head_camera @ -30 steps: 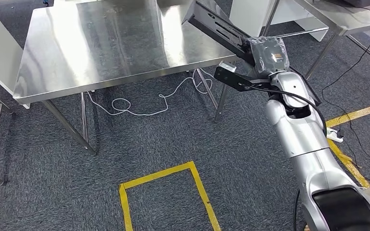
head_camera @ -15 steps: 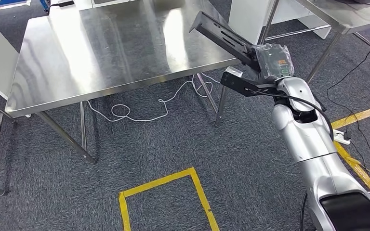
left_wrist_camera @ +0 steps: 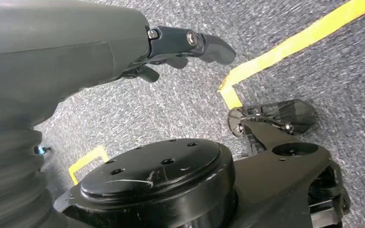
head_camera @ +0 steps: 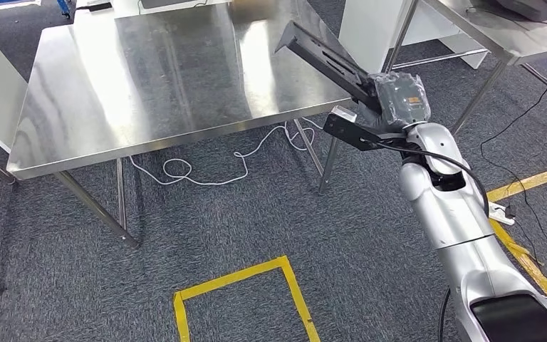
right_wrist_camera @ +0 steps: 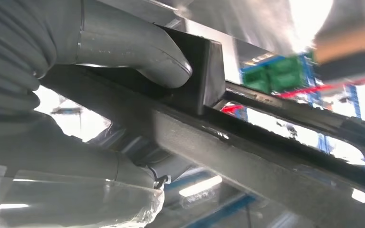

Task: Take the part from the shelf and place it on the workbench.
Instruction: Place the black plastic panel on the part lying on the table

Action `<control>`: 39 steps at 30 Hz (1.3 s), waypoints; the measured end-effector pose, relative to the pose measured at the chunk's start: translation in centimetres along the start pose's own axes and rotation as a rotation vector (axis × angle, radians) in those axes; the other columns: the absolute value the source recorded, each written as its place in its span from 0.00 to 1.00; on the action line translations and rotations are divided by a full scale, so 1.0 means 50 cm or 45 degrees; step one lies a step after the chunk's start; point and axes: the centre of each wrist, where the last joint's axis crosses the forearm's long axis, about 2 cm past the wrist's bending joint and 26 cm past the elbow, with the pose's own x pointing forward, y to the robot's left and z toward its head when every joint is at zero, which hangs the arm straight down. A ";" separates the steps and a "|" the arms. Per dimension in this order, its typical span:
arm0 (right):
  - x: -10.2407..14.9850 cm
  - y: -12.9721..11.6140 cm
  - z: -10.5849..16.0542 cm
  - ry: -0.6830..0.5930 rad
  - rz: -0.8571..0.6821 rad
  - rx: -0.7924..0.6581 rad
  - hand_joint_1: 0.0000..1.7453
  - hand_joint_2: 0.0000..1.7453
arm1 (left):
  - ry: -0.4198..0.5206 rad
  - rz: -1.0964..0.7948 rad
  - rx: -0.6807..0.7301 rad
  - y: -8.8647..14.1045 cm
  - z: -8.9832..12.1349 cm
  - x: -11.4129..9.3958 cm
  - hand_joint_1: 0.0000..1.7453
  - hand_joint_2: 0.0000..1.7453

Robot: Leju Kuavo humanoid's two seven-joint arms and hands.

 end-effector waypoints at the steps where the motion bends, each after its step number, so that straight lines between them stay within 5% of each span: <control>1: 0.000 0.001 0.000 -0.001 -0.002 -0.004 1.00 1.00 | 0.001 0.001 0.001 0.000 0.000 -0.001 0.00 1.00; 39: -0.011 0.023 -0.010 0.010 -0.050 0.011 1.00 1.00 | 0.032 0.012 0.022 0.008 0.002 -0.016 0.00 1.00</control>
